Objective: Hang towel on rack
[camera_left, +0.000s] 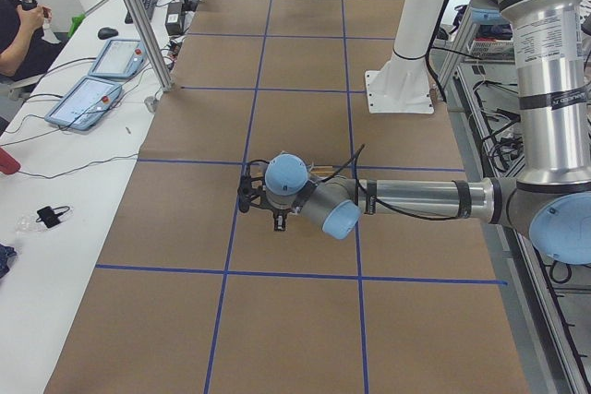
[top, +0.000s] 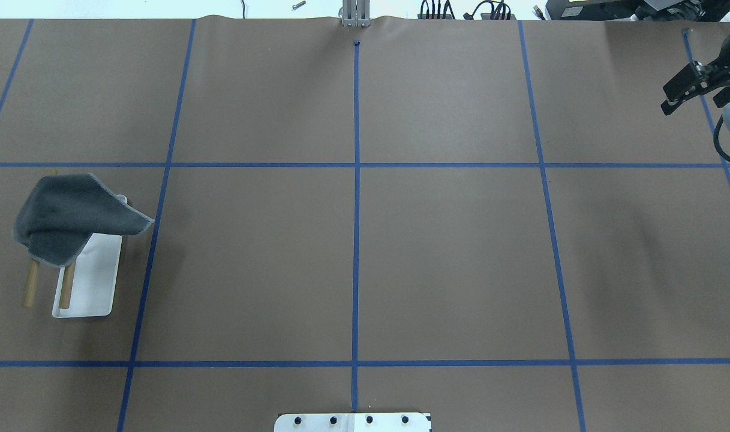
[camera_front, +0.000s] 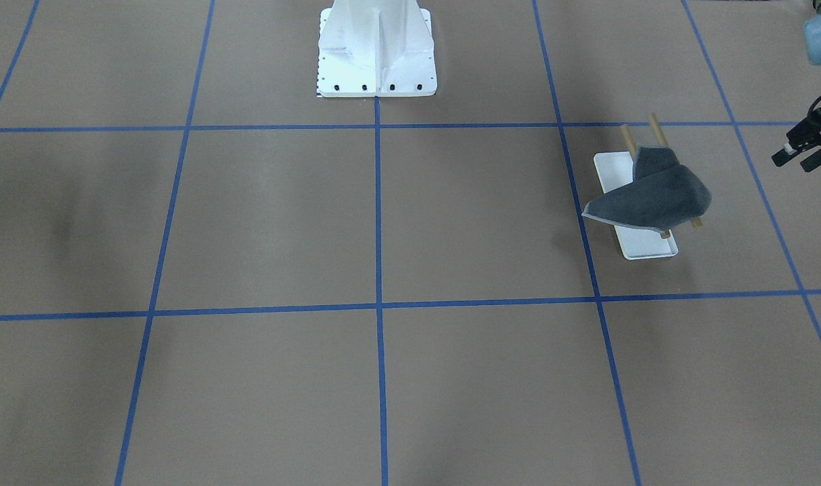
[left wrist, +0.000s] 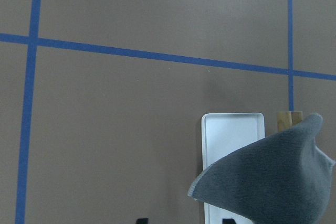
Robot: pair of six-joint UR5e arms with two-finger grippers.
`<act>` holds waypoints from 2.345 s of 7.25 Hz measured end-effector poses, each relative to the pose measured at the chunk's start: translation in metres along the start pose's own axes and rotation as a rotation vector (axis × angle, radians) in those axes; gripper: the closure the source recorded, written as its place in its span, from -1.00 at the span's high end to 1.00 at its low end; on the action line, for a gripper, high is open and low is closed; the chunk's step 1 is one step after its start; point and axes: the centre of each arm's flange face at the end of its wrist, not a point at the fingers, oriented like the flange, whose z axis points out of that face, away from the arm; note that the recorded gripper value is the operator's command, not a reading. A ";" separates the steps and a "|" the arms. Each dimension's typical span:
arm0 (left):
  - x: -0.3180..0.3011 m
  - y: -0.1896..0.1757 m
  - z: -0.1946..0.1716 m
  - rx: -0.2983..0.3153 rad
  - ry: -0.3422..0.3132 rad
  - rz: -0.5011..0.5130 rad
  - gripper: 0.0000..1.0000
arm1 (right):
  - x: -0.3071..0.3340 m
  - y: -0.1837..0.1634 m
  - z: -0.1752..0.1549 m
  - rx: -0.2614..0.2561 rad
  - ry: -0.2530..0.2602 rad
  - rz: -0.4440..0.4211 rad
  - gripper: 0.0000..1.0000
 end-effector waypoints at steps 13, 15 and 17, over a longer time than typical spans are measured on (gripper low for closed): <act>-0.090 -0.057 -0.025 -0.070 -0.374 0.147 0.97 | 0.282 0.162 0.011 0.003 0.000 0.234 1.00; -0.094 -0.055 -0.026 -0.074 -0.373 0.132 0.97 | 0.284 0.164 0.012 0.001 0.012 0.239 1.00; -0.092 -0.060 -0.042 -0.056 -0.372 0.111 0.97 | 0.285 0.164 0.012 0.000 0.014 0.241 1.00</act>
